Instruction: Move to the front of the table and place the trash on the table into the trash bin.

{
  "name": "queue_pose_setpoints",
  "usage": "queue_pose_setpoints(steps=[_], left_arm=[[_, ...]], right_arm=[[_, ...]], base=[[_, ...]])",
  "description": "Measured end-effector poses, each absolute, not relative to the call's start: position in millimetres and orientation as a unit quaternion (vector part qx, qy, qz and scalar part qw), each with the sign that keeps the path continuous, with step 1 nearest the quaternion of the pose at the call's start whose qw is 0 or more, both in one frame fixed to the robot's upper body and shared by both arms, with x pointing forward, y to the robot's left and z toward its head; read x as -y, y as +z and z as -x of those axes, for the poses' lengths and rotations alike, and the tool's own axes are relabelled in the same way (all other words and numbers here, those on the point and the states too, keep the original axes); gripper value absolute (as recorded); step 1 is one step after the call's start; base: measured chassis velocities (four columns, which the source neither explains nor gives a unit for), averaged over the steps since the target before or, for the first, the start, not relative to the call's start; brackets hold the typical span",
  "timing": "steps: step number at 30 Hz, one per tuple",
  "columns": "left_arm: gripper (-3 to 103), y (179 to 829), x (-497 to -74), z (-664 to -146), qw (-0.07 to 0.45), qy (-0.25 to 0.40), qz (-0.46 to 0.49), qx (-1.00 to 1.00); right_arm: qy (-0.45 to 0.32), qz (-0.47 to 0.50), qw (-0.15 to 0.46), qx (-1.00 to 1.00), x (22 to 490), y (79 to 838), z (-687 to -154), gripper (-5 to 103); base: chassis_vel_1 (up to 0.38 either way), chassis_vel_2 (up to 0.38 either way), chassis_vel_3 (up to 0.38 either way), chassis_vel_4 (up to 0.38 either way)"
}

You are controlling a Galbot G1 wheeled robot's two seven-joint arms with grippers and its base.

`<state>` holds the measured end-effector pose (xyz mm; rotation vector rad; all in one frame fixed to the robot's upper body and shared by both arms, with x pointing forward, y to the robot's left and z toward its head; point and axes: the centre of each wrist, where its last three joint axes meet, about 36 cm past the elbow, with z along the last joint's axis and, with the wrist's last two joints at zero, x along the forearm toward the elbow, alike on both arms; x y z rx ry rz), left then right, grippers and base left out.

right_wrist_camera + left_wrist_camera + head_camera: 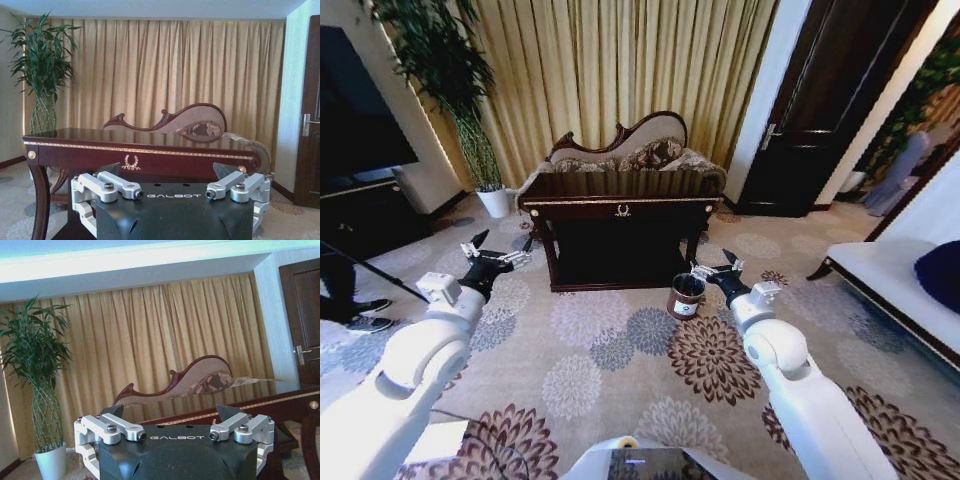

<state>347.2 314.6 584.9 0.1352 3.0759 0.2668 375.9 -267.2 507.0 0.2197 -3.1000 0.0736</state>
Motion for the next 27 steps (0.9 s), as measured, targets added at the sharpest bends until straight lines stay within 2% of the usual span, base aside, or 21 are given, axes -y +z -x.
queue_pose_setpoints(steps=[10,22,27], left_arm=[[100,584,-315,-347,0.028,0.084,-0.042,-0.995],[100,587,-318,-345,0.031,0.080,-0.037,-0.996],[100,589,-320,-341,0.012,0.079,-0.024,-0.997]], right_arm=[[0.032,-0.066,0.010,0.997,264,502,-375,100],[0.028,-0.065,0.010,0.997,261,500,-371,100],[0.041,-0.048,0.006,0.998,256,502,-368,100]], base=[[0.104,-0.117,-0.109,0.123],[0.000,0.000,0.000,0.000],[0.000,0.000,0.000,0.000]])
